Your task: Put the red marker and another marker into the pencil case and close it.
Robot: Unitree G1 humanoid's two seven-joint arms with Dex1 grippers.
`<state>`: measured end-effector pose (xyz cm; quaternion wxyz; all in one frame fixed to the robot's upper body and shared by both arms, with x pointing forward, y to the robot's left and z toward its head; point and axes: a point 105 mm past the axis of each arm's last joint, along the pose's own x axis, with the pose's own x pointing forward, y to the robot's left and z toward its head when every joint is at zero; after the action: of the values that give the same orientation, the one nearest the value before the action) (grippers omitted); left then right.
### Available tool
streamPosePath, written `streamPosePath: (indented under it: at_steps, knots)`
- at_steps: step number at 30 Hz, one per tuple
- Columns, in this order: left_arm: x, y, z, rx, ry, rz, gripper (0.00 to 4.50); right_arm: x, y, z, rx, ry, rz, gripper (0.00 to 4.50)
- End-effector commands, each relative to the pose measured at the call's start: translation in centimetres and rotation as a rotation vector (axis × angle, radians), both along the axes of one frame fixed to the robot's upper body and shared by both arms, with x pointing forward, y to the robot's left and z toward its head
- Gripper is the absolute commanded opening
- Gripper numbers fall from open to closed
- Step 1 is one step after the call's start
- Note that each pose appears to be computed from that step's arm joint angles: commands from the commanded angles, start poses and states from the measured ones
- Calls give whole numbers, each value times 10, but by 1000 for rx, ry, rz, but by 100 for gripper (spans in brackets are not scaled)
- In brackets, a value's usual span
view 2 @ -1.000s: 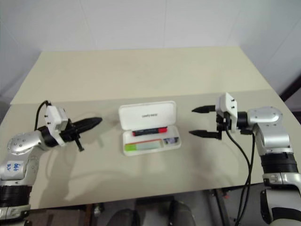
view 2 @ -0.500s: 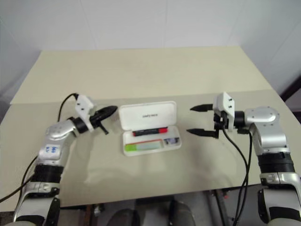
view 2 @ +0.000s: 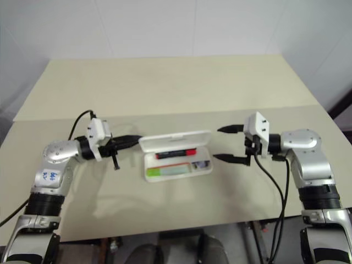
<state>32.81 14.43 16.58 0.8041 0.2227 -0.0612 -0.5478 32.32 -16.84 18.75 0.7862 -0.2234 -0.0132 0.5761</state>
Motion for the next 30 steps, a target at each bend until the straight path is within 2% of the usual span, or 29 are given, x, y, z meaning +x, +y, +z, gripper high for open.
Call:
streamPosePath:
  at_steps: [1, 7, 19, 26, 30]
  knots:
    - [-7, -14, 4, 61, -52, -79, 3, -2, -3, 13, 31, -44, -15, 450]
    - [-10, -50, -16, 153, 9, -164, 3, -5, -6, 14, 44, -53, -51, 450]
    - [-28, -62, -52, 300, 259, -205, 3, -18, 1, 25, 97, -104, -93, 450]
    - [-29, -64, -60, 347, 298, -177, 3, -22, 7, 27, 128, -100, -102, 450]
    - [-25, -67, -50, 296, 277, -159, 3, -22, 9, 23, 139, -89, -101, 450]
